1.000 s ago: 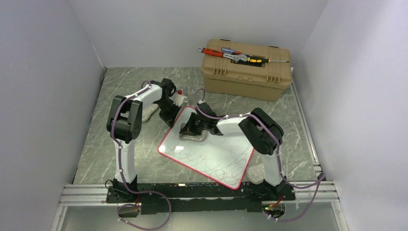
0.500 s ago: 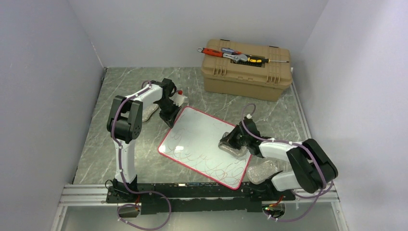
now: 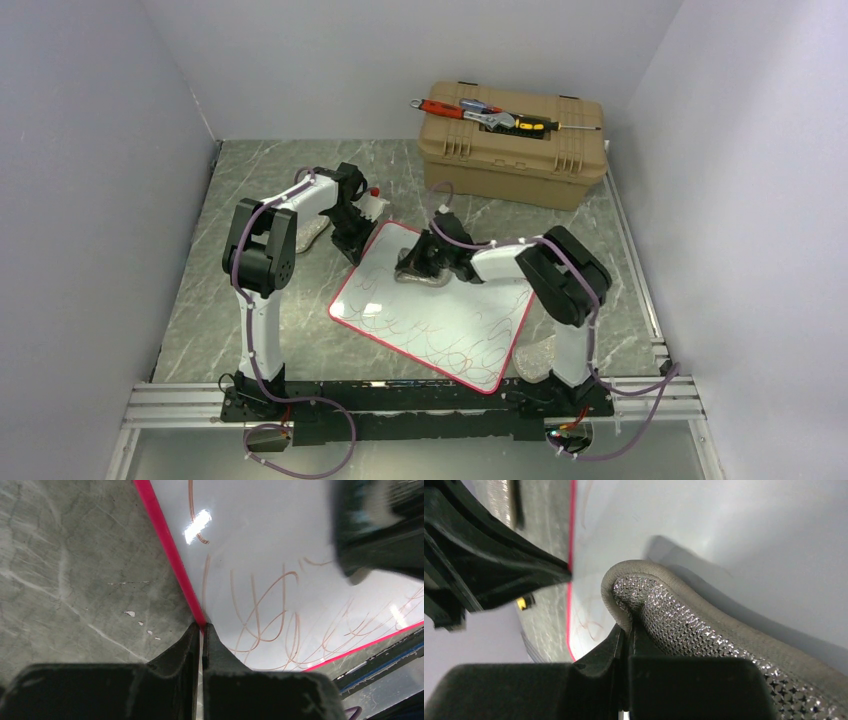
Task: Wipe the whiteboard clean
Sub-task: Hold the whiteboard at the center of the board.
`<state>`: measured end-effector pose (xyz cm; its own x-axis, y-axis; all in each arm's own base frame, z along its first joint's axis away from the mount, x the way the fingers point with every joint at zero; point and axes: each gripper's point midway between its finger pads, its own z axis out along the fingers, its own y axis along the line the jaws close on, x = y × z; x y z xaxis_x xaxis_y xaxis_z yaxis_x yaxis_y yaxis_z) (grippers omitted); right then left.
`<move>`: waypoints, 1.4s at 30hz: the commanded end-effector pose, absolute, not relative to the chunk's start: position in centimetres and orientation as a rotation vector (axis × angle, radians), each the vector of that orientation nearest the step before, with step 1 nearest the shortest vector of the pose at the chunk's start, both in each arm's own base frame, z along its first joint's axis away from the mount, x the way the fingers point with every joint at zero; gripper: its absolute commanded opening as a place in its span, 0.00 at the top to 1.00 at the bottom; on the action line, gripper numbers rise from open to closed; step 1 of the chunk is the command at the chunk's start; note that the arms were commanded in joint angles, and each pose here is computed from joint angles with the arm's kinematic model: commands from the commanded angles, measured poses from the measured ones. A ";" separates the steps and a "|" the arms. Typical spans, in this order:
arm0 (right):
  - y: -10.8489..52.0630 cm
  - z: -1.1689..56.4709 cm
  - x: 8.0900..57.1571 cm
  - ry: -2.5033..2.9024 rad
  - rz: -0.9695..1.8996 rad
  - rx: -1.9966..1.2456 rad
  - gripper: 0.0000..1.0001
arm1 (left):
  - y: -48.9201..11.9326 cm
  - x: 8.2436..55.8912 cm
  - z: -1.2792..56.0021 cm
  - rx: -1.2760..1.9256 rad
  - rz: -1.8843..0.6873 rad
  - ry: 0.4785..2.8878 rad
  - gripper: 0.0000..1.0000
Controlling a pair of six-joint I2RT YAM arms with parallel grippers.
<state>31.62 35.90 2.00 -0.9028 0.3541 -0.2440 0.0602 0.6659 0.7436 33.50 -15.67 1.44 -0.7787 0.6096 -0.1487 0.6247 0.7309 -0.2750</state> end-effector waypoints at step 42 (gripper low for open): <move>31.9 -3.3 15.3 2.930 0.870 0.023 1.00 | -16.3 32.3 -2.2 1.102 -0.500 2.881 0.96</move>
